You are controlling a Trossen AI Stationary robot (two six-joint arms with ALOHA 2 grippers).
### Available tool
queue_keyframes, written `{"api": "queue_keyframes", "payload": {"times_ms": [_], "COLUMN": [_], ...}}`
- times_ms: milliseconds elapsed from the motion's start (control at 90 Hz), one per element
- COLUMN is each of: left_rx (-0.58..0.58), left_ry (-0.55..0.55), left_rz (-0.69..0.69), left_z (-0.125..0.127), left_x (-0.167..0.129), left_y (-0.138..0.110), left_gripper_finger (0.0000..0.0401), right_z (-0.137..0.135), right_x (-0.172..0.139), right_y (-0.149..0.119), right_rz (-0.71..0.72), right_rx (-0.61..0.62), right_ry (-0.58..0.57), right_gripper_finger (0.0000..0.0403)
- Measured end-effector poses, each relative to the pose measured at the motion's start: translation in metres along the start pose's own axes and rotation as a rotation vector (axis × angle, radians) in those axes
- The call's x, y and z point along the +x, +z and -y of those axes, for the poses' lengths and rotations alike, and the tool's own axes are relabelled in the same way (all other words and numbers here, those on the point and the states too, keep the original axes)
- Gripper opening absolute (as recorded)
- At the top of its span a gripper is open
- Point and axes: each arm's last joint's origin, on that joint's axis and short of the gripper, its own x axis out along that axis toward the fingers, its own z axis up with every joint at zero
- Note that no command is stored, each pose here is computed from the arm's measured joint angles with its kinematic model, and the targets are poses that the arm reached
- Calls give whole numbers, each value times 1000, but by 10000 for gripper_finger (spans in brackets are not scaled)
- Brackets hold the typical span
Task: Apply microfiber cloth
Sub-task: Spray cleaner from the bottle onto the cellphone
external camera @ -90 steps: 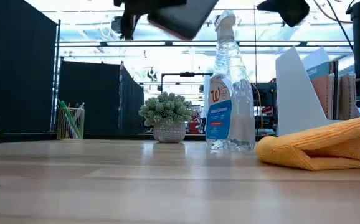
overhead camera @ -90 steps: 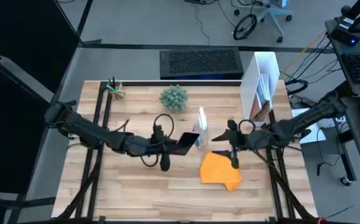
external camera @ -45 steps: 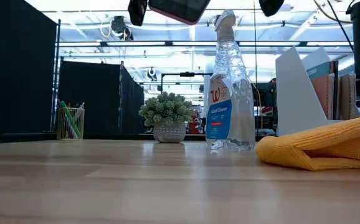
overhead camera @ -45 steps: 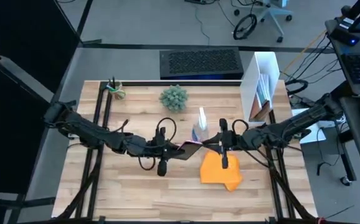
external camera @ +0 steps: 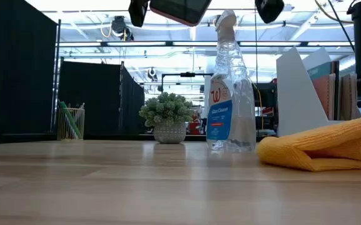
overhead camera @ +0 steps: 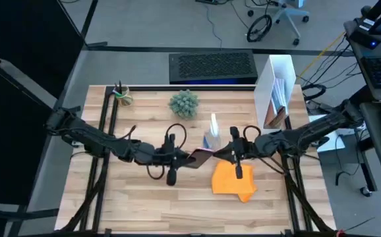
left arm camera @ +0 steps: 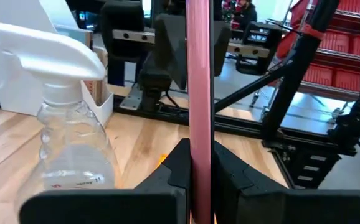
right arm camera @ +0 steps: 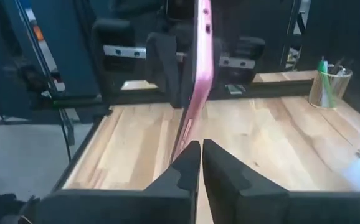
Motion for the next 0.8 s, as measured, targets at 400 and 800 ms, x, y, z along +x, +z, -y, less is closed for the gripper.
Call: {"api": "queue_keyframes", "payload": {"times_ms": [400,800], "left_rx": [0,24], "left_ry": [-1,9], "left_rz": [2,9], "left_z": [0,-2], "left_x": [0,0], "left_y": [1,2], "left_gripper_finger": [13,13], "right_z": [0,3], "right_x": [2,6], "right_y": [10,19], "right_rz": [101,213], "right_rx": [-15,-40], "right_ry": [48,37], "right_gripper_finger": [0,0]}}
